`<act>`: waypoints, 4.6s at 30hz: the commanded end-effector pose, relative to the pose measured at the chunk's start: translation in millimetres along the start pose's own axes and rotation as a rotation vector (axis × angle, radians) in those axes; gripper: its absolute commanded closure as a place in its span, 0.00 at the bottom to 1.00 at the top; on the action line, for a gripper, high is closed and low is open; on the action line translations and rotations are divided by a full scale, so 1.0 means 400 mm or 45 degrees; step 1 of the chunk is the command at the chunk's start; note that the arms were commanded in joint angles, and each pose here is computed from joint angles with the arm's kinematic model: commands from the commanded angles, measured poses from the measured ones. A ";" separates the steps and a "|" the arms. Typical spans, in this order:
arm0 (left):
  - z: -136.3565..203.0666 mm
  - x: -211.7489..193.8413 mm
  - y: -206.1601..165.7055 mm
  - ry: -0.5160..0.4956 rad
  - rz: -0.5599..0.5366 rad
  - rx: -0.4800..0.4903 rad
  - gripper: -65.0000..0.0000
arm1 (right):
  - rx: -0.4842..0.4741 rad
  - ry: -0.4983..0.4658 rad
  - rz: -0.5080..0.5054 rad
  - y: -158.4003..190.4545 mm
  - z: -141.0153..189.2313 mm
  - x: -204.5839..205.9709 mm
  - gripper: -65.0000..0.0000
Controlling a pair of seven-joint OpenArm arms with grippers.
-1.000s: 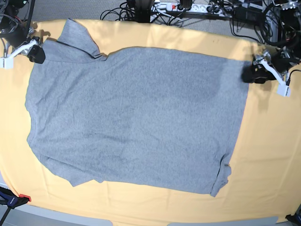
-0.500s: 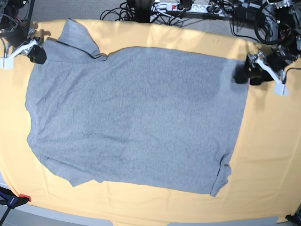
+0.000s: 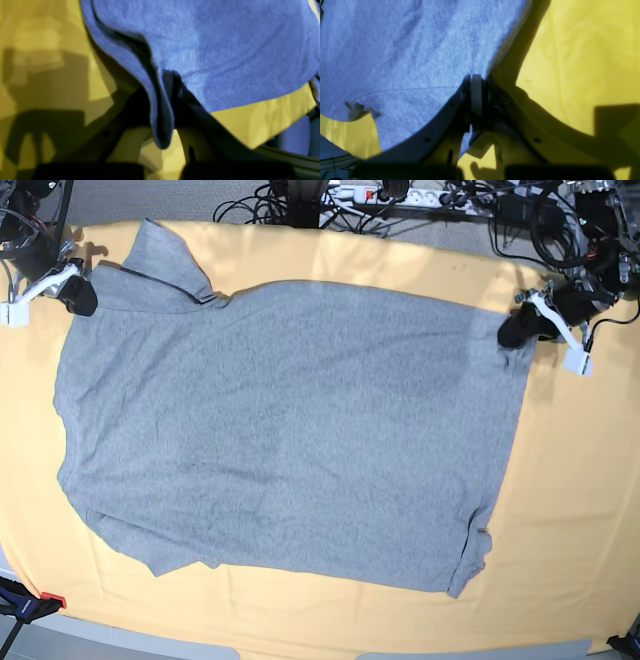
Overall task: Layout the t-shirt on the table in an organized manner, then fold the t-shirt properly
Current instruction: 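Pull both grasped shoulder edges apart to stretch the shirt, then release the shoulder and move the right gripper to the sleeve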
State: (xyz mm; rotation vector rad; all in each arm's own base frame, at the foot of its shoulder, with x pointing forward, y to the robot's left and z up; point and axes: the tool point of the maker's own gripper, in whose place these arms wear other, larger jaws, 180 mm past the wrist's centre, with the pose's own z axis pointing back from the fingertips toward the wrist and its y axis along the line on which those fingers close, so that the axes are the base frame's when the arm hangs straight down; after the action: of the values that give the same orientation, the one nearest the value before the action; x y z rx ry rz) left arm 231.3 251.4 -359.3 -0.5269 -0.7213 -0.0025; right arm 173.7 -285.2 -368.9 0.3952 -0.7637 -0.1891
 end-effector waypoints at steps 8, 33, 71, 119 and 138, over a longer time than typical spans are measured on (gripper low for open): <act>0.003 0.118 0.028 -0.125 -0.129 0.092 1.00 | -0.004 -0.095 0.074 -0.010 0.022 0.073 1.00; 0.001 0.288 0.018 -0.336 -0.246 0.128 1.00 | -0.099 -0.230 0.181 -0.027 -0.011 0.192 1.00; 0.013 0.414 -0.009 -0.479 -0.314 0.121 1.00 | -0.404 -0.301 0.429 -0.122 0.031 0.354 1.00; -0.027 0.361 -0.024 -0.347 -0.321 0.089 0.31 | 0.080 -0.029 0.056 0.056 -0.004 0.046 0.40; -0.025 0.361 -0.022 -0.343 -0.323 0.091 0.31 | 0.106 0.186 0.120 0.125 -0.095 -0.062 0.99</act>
State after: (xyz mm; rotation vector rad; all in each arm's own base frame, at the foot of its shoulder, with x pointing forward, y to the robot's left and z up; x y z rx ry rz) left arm 337.7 260.4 -289.4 -0.3728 -0.9860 -0.1302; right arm 186.8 -218.0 -389.2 0.4658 -0.6627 -0.0562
